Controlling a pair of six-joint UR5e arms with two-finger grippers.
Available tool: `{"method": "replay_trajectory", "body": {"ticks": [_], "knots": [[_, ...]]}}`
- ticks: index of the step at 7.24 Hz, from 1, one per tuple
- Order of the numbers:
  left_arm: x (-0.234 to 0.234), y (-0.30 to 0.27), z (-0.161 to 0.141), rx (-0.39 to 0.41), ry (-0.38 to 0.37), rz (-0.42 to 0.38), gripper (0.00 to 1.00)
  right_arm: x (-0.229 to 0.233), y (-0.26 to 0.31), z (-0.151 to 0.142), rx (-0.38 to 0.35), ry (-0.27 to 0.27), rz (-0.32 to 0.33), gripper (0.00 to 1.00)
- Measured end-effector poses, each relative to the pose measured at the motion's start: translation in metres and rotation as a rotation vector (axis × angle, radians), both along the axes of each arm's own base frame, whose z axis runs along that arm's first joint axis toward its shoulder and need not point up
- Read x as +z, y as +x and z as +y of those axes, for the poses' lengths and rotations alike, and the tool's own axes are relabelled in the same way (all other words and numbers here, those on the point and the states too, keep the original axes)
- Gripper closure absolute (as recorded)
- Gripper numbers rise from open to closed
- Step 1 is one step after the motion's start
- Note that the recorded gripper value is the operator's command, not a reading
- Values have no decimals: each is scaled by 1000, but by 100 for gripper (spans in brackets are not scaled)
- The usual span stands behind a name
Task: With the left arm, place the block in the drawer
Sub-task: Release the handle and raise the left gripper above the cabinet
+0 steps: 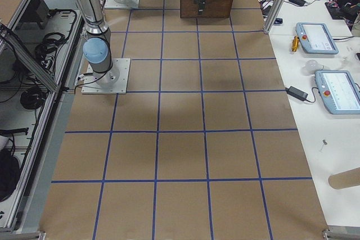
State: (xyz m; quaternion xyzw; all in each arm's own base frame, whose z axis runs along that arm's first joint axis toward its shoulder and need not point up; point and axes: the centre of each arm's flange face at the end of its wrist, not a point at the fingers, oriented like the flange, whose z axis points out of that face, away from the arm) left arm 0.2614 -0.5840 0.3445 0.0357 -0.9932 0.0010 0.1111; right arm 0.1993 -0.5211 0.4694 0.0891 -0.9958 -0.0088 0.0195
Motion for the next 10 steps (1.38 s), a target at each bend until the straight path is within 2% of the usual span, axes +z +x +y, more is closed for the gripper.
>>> {"method": "replay_trajectory", "body": {"ticks": [3, 5, 7, 8, 10], "knots": [[100, -67, 44, -39, 2, -46, 0, 0, 0, 0, 1, 0, -1, 0], [141, -141, 60, -17, 9, -83, 0, 0, 0, 0, 0, 0, 0, 0], [154, -228, 63, 11, 8, -115, 0, 0, 0, 0, 0, 0, -1, 0], [155, -268, 58, 15, -7, -159, 0, 0, 0, 0, 1, 0, -1, 0], [149, -353, 56, -16, -34, -227, 0, 0, 0, 0, 0, 0, 0, 0]]}}
